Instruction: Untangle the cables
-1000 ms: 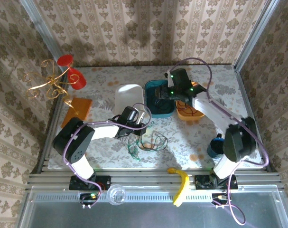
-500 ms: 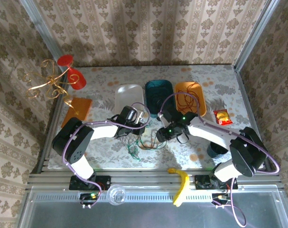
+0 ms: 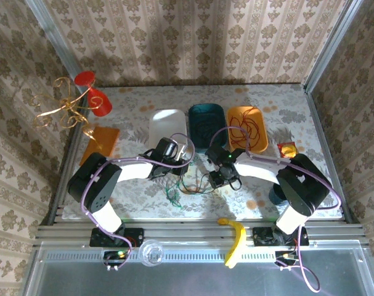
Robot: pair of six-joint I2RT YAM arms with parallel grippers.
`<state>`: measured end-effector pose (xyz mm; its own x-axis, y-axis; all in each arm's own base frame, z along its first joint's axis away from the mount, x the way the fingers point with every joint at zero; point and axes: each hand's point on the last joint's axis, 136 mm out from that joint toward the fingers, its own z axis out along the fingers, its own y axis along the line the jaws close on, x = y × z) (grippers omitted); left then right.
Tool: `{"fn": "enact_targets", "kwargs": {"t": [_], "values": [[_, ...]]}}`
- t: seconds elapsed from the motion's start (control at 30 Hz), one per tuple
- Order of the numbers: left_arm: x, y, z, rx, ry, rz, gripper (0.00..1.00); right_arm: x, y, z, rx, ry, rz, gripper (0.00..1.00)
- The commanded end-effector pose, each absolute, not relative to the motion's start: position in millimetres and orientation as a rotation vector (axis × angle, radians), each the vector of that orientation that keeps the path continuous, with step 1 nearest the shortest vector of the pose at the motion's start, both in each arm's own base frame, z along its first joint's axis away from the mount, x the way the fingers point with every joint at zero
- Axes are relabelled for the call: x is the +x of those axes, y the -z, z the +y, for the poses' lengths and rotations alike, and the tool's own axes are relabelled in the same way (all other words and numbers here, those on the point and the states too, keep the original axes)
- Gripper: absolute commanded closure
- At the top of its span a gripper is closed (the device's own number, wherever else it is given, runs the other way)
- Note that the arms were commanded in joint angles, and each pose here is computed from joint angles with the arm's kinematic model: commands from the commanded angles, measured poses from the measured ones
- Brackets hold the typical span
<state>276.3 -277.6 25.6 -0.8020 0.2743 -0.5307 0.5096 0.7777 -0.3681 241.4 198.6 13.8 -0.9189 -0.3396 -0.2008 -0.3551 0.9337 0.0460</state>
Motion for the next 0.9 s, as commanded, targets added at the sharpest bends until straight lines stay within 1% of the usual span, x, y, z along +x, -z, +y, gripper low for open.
{"fn": "enact_targets", "kwargs": {"t": [0.0, 0.07, 0.1, 0.2, 0.27, 0.33, 0.43, 0.5, 0.67, 0.87], "values": [[266, -16, -265, 0.572, 0.671, 2.579, 0.76, 246, -6, 191, -0.499, 0.007, 2.887, 0.55], [266, -16, -266, 0.575, 0.676, 2.575, 0.76, 243, -3, 184, -0.517, 0.114, 2.887, 0.58], [265, -16, -266, 0.577, 0.682, 2.572, 0.76, 243, -1, 183, -0.521, 0.144, 2.885, 0.62], [265, -16, -267, 0.581, 0.693, 2.564, 0.71, 240, 5, 179, -0.519, 0.200, 2.890, 0.81], [264, -15, -267, 0.579, 0.693, 2.565, 0.66, 243, 5, 177, -0.508, 0.205, 2.876, 0.91], [263, -15, -266, 0.577, 0.694, 2.568, 0.62, 247, -1, 179, -0.499, 0.178, 2.849, 0.98], [262, -12, -265, 0.577, 0.692, 2.580, 0.57, 259, -23, 187, -0.481, 0.100, 2.747, 1.00], [260, -9, -265, 0.578, 0.691, 2.588, 0.56, 267, -41, 187, -0.451, 0.080, 2.675, 1.00], [257, -4, -262, 0.573, 0.691, 2.603, 0.56, 286, -92, 171, -0.346, 0.122, 2.487, 1.00], [254, 3, -261, 0.576, 0.691, 2.624, 0.56, 297, -145, 145, -0.218, 0.172, 2.322, 1.00]]}}
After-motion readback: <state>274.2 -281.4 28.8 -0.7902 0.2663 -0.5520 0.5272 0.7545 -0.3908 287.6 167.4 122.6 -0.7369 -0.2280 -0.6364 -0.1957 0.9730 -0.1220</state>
